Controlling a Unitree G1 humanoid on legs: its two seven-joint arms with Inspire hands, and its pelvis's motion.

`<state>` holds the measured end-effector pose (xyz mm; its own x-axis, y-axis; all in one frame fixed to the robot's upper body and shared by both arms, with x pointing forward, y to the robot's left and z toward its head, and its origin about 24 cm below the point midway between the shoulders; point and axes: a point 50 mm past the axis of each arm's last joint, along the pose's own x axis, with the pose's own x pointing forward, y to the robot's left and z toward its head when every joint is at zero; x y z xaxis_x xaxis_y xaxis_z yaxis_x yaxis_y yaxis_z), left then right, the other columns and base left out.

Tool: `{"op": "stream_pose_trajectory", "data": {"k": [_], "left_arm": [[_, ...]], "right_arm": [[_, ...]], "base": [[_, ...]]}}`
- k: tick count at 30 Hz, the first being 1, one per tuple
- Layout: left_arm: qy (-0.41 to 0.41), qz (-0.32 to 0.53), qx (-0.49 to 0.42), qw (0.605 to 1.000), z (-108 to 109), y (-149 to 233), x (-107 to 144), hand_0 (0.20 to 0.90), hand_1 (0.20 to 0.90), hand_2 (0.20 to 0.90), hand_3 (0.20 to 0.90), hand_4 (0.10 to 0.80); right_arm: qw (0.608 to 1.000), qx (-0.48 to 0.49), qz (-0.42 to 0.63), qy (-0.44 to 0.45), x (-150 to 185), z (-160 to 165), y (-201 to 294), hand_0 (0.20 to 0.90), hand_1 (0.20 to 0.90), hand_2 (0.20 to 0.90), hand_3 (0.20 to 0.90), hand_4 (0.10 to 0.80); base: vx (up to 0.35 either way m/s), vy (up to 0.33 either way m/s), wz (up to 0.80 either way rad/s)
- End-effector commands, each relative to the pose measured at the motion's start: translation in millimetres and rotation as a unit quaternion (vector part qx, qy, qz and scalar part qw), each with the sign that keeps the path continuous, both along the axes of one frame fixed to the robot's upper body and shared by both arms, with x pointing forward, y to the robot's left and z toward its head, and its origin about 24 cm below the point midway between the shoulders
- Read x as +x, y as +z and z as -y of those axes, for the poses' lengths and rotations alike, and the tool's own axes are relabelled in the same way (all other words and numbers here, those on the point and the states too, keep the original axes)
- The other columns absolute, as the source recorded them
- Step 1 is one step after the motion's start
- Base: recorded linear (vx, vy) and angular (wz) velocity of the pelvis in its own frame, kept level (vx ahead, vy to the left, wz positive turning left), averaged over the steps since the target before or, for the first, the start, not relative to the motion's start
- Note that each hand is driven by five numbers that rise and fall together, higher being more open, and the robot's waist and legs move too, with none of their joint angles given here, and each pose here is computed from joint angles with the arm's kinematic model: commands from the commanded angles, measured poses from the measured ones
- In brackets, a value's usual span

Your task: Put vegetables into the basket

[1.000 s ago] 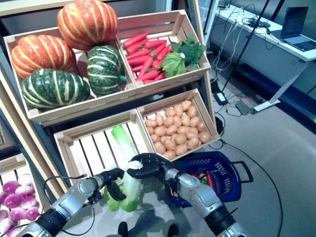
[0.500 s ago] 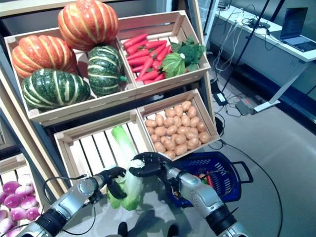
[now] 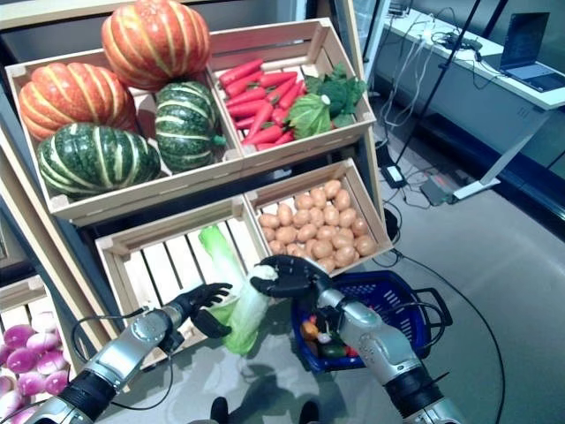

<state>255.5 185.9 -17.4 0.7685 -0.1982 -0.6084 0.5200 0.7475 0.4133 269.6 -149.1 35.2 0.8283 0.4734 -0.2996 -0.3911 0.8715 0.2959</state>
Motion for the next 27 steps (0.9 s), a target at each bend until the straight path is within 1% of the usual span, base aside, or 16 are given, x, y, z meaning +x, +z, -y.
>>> {"op": "stream_pose_trajectory", "data": {"k": [1,9,11,13,17,20,21,22,27], "left_arm": [[0.004,0.095,-0.021,0.995,-2,33,29,0.9,0.9,0.9,0.9,0.8],[0.026,0.088,-0.023,0.996,-7,25,27,0.9,0.9,0.9,0.9,0.8],[0.033,0.084,-0.023,0.996,-9,22,26,0.9,0.9,0.9,0.9,0.8],[0.035,0.083,-0.024,0.996,-10,21,25,0.9,0.9,0.9,0.9,0.8],[0.05,0.083,-0.026,0.995,-15,18,22,0.9,0.9,0.9,0.9,0.8],[0.062,0.085,-0.029,0.994,-17,18,21,0.9,0.9,0.9,0.9,0.8],[0.062,0.085,-0.029,0.994,-17,18,21,0.9,0.9,0.9,0.9,0.8],[0.065,0.086,-0.029,0.994,-18,18,20,0.9,0.9,0.9,0.9,0.8],[0.071,0.088,-0.028,0.993,-21,17,18,0.9,0.9,0.9,0.9,0.8]], "right_arm": [[0.977,0.114,0.178,-0.032,17,5,82,0.3,0.3,0.3,0.3,0.4],[0.958,0.117,0.228,-0.132,24,39,100,0.3,0.3,0.3,0.3,0.4],[0.949,0.101,0.244,-0.172,25,52,105,0.3,0.3,0.3,0.3,0.4],[0.946,0.094,0.249,-0.186,24,58,106,0.3,0.3,0.3,0.3,0.4],[0.933,0.055,0.258,-0.244,21,80,108,0.3,0.3,0.3,0.3,0.4],[0.921,0.045,0.259,-0.287,17,96,108,0.3,0.3,0.3,0.3,0.4],[0.921,0.045,0.26,-0.287,17,96,108,0.3,0.3,0.3,0.3,0.4],[0.915,0.044,0.261,-0.306,14,103,107,0.3,0.3,0.3,0.3,0.4],[0.898,0.021,0.26,-0.354,9,122,107,0.3,0.3,0.3,0.3,0.4]], "base": [[0.0,0.0,0.0],[0.0,0.0,0.0],[0.0,0.0,0.0],[0.005,-0.004,-0.02],[0.009,-0.008,-0.13],[0.001,-0.004,-0.02],[0.0,0.0,0.0],[-0.019,-0.027,-0.06],[-0.025,-0.033,-0.11]]}}
